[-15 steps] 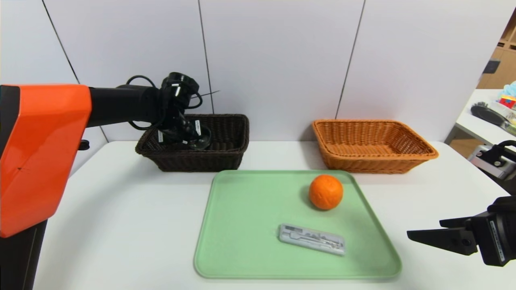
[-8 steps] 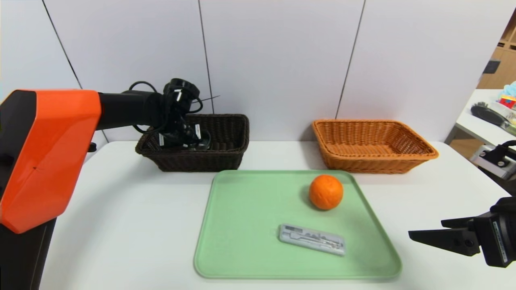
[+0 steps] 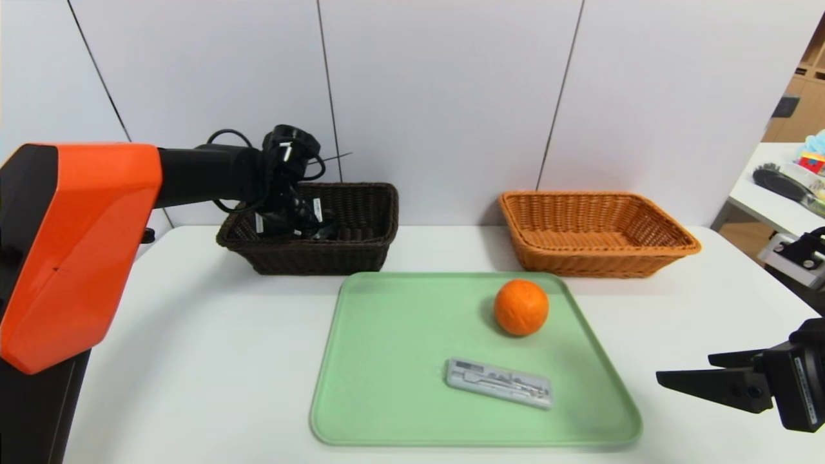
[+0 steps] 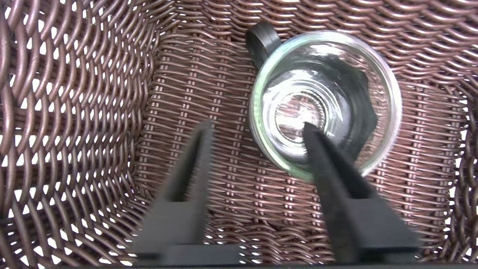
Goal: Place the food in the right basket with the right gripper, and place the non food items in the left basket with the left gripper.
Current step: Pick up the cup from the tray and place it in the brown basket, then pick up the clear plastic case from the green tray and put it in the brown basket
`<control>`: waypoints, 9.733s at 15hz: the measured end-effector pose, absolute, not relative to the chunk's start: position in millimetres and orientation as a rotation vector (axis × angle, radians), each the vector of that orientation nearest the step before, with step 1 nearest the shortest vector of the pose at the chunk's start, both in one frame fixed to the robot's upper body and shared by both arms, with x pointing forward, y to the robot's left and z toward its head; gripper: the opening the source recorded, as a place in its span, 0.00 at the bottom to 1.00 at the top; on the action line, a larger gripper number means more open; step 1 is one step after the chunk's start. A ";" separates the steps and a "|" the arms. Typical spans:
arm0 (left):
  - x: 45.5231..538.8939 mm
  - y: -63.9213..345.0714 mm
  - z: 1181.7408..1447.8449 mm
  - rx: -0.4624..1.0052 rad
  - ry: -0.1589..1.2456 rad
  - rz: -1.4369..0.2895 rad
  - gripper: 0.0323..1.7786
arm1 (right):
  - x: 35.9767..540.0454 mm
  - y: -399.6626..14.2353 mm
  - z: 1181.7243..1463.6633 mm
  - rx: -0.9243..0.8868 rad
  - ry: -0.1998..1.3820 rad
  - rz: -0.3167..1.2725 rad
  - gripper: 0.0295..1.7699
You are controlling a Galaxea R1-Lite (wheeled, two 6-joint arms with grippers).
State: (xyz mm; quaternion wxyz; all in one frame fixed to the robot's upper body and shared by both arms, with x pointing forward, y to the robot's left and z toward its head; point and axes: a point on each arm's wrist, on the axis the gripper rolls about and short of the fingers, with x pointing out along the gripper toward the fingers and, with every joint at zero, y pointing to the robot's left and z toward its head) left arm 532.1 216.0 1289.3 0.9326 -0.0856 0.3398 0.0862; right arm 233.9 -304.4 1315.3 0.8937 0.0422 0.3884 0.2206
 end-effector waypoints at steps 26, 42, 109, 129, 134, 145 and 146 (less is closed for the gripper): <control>327.0 100.3 1359.9 0.182 0.811 -0.835 0.94 | 225.9 -306.0 1318.7 0.081 0.774 0.454 0.96; 368.0 74.6 1285.2 0.490 0.623 -1.597 0.95 | 222.9 -309.2 1309.8 0.098 0.804 0.435 0.96; 397.6 47.2 1235.9 0.557 0.414 -1.631 0.30 | 225.1 -312.0 1308.0 0.119 0.795 0.410 0.96; 411.4 231.7 1392.0 0.545 0.217 -1.082 0.30 | 227.4 -311.4 1304.0 0.117 0.760 0.420 0.96; 449.5 255.1 1385.3 0.563 0.211 -1.003 0.30 | 226.1 -311.9 1301.1 0.116 0.773 0.410 0.96; 530.3 281.8 1316.1 0.565 0.307 -0.960 0.30 | 225.4 -313.8 1295.3 0.123 0.791 0.396 0.96; 532.9 282.1 1313.6 0.566 0.308 -0.960 0.30 | 225.5 -313.8 1295.1 0.123 0.793 0.396 0.96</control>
